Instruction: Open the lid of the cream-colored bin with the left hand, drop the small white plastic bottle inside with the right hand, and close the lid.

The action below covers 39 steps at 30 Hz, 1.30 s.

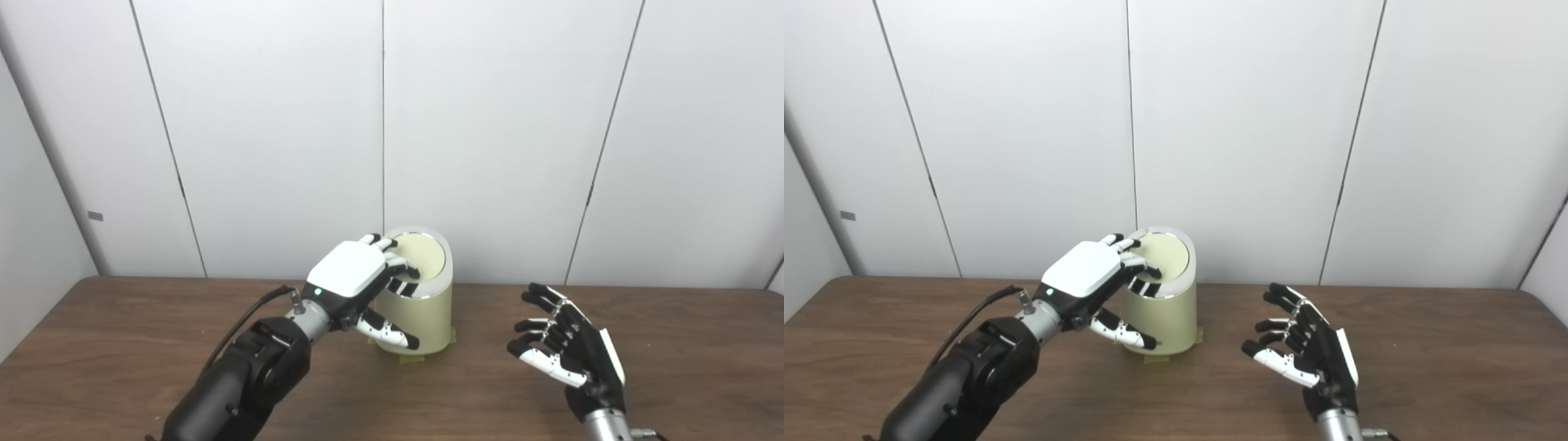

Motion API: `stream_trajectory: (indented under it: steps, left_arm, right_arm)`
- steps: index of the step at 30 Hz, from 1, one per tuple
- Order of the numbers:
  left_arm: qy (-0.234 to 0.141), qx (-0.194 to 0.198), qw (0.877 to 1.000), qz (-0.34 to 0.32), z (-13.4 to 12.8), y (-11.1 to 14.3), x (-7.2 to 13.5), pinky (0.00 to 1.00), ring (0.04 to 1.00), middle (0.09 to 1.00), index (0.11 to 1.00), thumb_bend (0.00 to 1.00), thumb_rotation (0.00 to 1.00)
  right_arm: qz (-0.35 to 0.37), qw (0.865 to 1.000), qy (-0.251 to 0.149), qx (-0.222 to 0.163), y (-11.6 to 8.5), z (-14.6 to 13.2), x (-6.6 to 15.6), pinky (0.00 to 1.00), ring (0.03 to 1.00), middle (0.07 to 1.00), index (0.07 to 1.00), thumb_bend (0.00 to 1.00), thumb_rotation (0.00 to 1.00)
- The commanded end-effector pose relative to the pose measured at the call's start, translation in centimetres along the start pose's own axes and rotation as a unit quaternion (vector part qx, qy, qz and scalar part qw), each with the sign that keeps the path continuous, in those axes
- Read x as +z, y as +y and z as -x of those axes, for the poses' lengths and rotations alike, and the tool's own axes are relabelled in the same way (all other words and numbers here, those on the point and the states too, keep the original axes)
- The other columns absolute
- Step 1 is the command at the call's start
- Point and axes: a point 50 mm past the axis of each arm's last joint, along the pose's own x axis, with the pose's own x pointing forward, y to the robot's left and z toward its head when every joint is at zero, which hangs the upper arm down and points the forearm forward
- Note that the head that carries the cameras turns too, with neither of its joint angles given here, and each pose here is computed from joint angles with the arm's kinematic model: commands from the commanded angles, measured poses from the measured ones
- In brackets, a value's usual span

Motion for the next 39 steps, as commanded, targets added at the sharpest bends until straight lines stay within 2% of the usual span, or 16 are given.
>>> stream_trajectory:
  steps: [1, 7, 11, 15, 19, 20, 21, 23, 24, 26, 29, 32, 36, 39]
  left_arm:
    - [-0.013, -0.049, 0.999, -0.02, -0.2, -1.5, 0.6, 1.0, 0.977, 0.802, 0.795, 0.9, 0.44]
    - [-0.011, -0.055, 0.998, -0.019, -0.2, -2.0, 0.7, 1.0, 0.994, 0.799, 0.791, 0.91, 0.42]
    - [-0.003, -0.035, 0.999, -0.006, 0.3, -0.8, 0.3, 1.0, 0.989, 0.804, 0.796, 0.9, 0.46]
    - [0.007, 0.028, 0.998, 0.052, 1.2, 0.9, -0.1, 1.0, 0.977, 0.795, 0.787, 0.86, 0.41]
    - [0.015, 0.113, 0.984, 0.136, 2.5, 2.4, -1.0, 1.0, 0.947, 0.801, 0.783, 0.8, 0.4]
    - [0.021, 0.138, 0.975, 0.172, 3.1, 2.7, -1.2, 1.0, 0.949, 0.808, 0.789, 0.79, 0.41]
    - [0.025, 0.156, 0.968, 0.196, 3.5, 2.8, -1.4, 0.9, 0.927, 0.824, 0.8, 0.78, 0.4]
    - [0.03, 0.208, 0.943, 0.257, 4.7, 2.9, -1.9, 0.77, 0.887, 0.851, 0.82, 0.74, 0.39]
    - [0.031, 0.223, 0.935, 0.273, 5.1, 2.9, -2.1, 0.75, 0.875, 0.859, 0.829, 0.73, 0.38]
    - [0.035, 0.25, 0.917, 0.31, 5.8, 2.6, -2.4, 0.73, 0.864, 0.865, 0.838, 0.72, 0.37]
    - [0.04, 0.277, 0.872, 0.401, 7.3, 1.6, -2.7, 0.8, 0.886, 0.869, 0.861, 0.73, 0.36]
    - [0.056, 0.292, 0.834, 0.464, 8.9, 0.4, -2.8, 0.77, 0.864, 0.868, 0.883, 0.74, 0.38]
    - [0.088, 0.297, 0.811, 0.497, 10.9, -2.2, -3.3, 0.68, 0.809, 0.864, 0.885, 0.73, 0.38]
    - [0.109, 0.295, 0.799, 0.513, 11.9, -3.9, -3.5, 0.66, 0.755, 0.806, 0.859, 0.73, 0.36]
  right_arm:
    - [-0.006, 0.999, -0.044, 0.004, 0.3, -1.6, 2.0, 0.43, 0.544, 0.758, 0.75, 0.75, 0.17]
    - [-0.005, 0.999, -0.044, 0.002, 0.4, -1.5, 2.1, 0.43, 0.543, 0.759, 0.753, 0.76, 0.18]
    - [-0.011, 0.999, -0.044, 0.001, 0.3, -1.6, 2.0, 0.42, 0.541, 0.763, 0.753, 0.76, 0.17]
    - [-0.012, 0.999, -0.042, -0.002, 0.2, -1.7, 1.9, 0.42, 0.542, 0.76, 0.75, 0.75, 0.14]
    - [-0.008, 0.999, -0.041, -0.001, -0.2, -1.7, 1.5, 0.42, 0.549, 0.763, 0.754, 0.75, 0.14]
    - [-0.008, 0.999, -0.042, -0.001, -0.2, -1.8, 1.4, 0.43, 0.552, 0.765, 0.756, 0.75, 0.15]
    - [-0.008, 0.999, -0.043, -0.001, -0.2, -1.8, 1.4, 0.42, 0.552, 0.764, 0.756, 0.75, 0.15]
    - [-0.008, 0.999, -0.042, -0.002, -0.1, -1.8, 1.5, 0.43, 0.552, 0.763, 0.754, 0.75, 0.15]
    - [-0.009, 0.999, -0.042, -0.002, -0.1, -1.7, 1.5, 0.43, 0.553, 0.762, 0.753, 0.75, 0.14]
    - [-0.008, 0.999, -0.041, -0.002, -0.2, -1.7, 1.5, 0.43, 0.553, 0.761, 0.753, 0.75, 0.14]
    - [-0.005, 0.999, -0.041, 0.0, -0.2, -1.7, 1.5, 0.44, 0.551, 0.76, 0.752, 0.76, 0.16]
    - [0.002, 0.999, -0.041, 0.003, -0.3, -1.6, 1.4, 0.45, 0.553, 0.758, 0.753, 0.77, 0.17]
    - [0.011, 0.999, -0.041, 0.003, -0.2, -1.5, 1.6, 0.46, 0.56, 0.76, 0.746, 0.8, 0.21]
    - [0.02, 0.999, -0.042, 0.007, 0.0, -1.3, 2.0, 0.47, 0.577, 0.759, 0.748, 0.79, 0.22]
